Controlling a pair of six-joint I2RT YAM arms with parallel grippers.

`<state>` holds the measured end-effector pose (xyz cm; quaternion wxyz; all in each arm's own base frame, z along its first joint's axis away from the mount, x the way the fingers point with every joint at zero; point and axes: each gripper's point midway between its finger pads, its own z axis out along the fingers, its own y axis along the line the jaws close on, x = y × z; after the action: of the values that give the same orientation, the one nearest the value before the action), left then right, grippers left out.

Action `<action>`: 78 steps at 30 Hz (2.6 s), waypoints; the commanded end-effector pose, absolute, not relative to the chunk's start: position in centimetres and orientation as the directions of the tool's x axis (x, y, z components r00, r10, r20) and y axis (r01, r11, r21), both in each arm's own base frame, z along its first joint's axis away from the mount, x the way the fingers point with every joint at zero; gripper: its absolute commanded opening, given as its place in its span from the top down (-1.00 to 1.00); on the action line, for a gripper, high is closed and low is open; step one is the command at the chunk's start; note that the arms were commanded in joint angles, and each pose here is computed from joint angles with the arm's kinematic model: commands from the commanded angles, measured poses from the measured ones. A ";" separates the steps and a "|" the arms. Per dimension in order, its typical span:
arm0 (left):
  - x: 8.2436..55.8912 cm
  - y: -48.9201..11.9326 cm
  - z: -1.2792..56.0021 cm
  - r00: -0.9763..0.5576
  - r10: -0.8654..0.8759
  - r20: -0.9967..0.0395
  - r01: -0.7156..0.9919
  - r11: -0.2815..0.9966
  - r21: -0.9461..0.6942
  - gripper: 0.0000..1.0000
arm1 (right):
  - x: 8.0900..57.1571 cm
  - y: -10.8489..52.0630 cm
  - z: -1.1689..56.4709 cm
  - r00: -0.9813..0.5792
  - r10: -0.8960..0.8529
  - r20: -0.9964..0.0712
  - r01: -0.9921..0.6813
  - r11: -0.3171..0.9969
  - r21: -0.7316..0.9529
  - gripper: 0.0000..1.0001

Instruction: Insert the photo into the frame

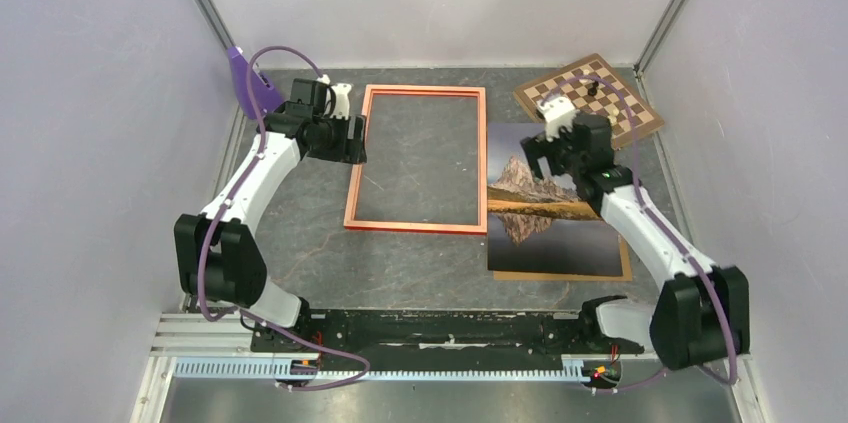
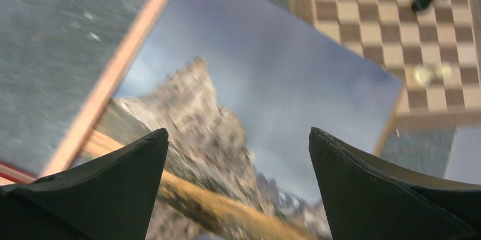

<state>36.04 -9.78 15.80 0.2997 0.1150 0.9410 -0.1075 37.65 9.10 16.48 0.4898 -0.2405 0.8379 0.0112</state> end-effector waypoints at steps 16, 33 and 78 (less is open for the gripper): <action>35.5 -11.7 16.1 -0.709 0.220 -0.670 0.434 0.885 -0.169 -0.73 | 30.2 -6.7 7.4 -0.692 -0.220 -0.687 -0.223 0.971 -0.086 -0.91; 35.6 -12.0 15.8 -0.714 0.228 -0.662 0.449 0.875 -0.183 -0.73 | 30.4 -8.8 4.5 -0.773 -0.142 -0.618 -0.232 0.970 0.067 -0.78; 22.0 -30.9 13.4 -0.886 0.169 -0.431 0.455 0.496 -0.740 -0.73 | 26.8 -3.4 6.7 -0.578 -0.390 -0.717 -0.462 0.880 -0.107 -0.73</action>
<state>21.64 -26.48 11.18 0.1353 0.2196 0.8733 -0.4134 25.80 -2.88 5.91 0.3621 -0.2029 0.9052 0.0911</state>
